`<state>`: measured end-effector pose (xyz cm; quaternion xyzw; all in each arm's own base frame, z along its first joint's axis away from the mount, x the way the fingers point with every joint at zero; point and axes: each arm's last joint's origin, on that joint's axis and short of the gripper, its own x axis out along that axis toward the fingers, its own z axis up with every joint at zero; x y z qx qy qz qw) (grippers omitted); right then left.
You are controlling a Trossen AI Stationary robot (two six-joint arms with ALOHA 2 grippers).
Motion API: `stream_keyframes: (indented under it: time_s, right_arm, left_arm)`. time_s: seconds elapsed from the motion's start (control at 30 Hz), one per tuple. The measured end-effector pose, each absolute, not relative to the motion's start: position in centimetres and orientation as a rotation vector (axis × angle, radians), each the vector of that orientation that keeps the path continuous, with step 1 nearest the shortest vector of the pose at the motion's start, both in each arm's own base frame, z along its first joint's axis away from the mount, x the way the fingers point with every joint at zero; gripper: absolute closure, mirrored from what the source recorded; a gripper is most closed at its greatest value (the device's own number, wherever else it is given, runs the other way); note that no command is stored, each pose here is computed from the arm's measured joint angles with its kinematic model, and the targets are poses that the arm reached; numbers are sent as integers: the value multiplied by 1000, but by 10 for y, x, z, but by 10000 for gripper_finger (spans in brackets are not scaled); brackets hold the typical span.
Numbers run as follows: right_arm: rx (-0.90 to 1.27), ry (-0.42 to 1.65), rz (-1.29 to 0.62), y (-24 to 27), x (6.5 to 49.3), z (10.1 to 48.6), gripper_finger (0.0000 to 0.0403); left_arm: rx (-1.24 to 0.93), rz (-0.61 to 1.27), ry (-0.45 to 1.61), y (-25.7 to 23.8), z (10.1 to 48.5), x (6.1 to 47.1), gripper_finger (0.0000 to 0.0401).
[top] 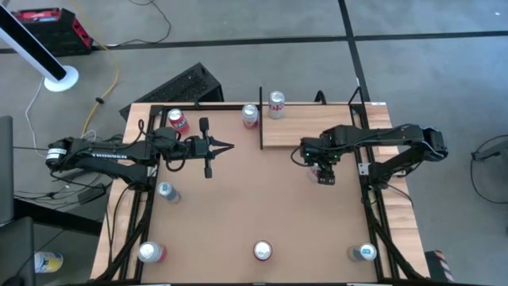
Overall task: Place canned beverage on shelf
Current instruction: Put the red-silver soda can on the shelf
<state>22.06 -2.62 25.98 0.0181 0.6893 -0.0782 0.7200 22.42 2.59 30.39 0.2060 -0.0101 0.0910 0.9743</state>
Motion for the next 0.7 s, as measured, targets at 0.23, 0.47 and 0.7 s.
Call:
stream_keyframes:
  time_s: [0.23, 0.47, 0.7]
  right_arm:
    - [30, 1493, -272, -28, 220, 272, 52]
    - [207, 1399, -473, -30, 224, 289, 54]
    - [414, 1362, -614, -24, 225, 288, 54]
  left_arm:
    - [416, 184, -20, 26, 304, 224, 401]
    - [415, 188, -19, 26, 304, 224, 401]
    - [415, 188, -19, 26, 304, 224, 401]
